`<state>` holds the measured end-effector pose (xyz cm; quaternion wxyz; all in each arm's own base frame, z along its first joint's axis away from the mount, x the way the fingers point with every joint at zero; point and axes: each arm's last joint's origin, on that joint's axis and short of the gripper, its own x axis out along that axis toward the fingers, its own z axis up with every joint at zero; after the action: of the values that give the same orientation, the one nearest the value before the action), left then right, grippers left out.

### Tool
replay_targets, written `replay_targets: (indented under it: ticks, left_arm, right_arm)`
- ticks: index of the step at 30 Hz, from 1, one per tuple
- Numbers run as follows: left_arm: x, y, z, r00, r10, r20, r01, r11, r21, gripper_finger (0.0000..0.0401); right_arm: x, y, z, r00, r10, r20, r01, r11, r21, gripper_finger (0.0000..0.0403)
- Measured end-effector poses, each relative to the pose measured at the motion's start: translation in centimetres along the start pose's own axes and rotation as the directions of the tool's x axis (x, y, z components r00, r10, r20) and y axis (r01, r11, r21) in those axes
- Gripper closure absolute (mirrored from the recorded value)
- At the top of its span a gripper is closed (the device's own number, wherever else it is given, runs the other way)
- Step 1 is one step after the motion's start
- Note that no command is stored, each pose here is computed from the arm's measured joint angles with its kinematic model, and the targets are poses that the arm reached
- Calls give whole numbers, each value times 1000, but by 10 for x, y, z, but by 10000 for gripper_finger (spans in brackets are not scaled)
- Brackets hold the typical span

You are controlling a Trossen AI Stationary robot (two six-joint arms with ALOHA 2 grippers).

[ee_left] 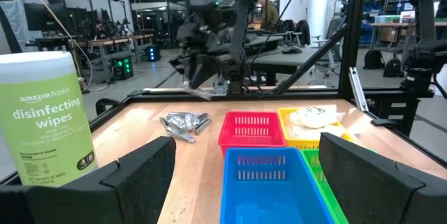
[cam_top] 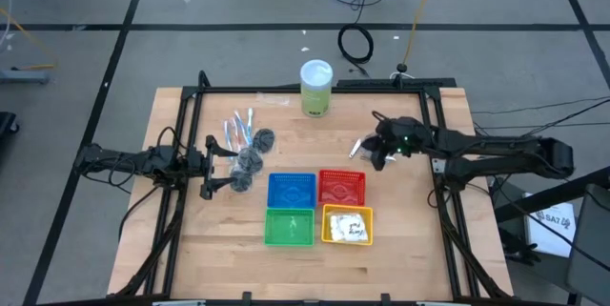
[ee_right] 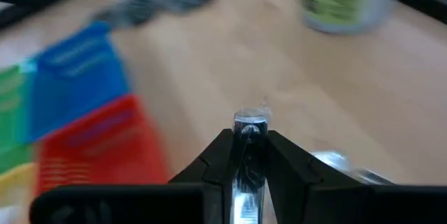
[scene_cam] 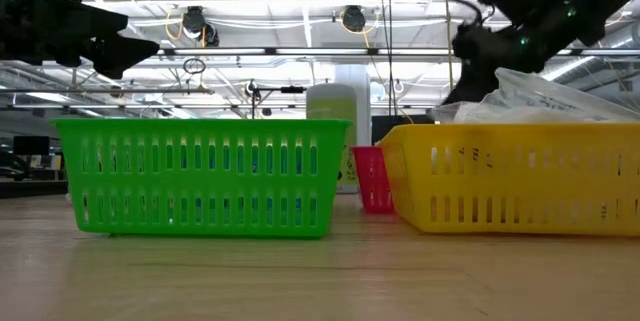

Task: Pick & Place Travel size toiletries
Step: Put the nail cutter into the red basket

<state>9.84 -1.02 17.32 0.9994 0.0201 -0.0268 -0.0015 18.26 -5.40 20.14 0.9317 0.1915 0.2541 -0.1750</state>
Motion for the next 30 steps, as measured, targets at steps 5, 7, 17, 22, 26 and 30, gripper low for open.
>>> replay_targets:
  ticks: [5,7,17,22,26,30]
  left_arm:
    - [0,0,0,1000,0,0,0,1000,0,54]
    - [0,0,0,1000,0,0,0,1000,0,54]
    - [0,0,0,1000,0,0,0,1000,0,54]
    - [0,0,0,1000,0,0,0,1000,0,54]
    - [0,0,0,1000,0,0,0,1000,0,54]
    - [0,0,0,1000,0,0,0,1000,0,54]
  right_arm:
    - [-1,29,5,974,210,78,-208,977,-40,351]
    - [0,41,5,950,298,93,-294,955,-47,351]
    - [20,94,8,913,404,-56,-408,899,-161,351]
    - [47,105,6,921,347,-179,-383,892,-242,351]
    - [68,103,-5,922,297,-250,-359,896,-261,351]
    - [81,100,-18,914,258,-313,-345,899,-268,351]
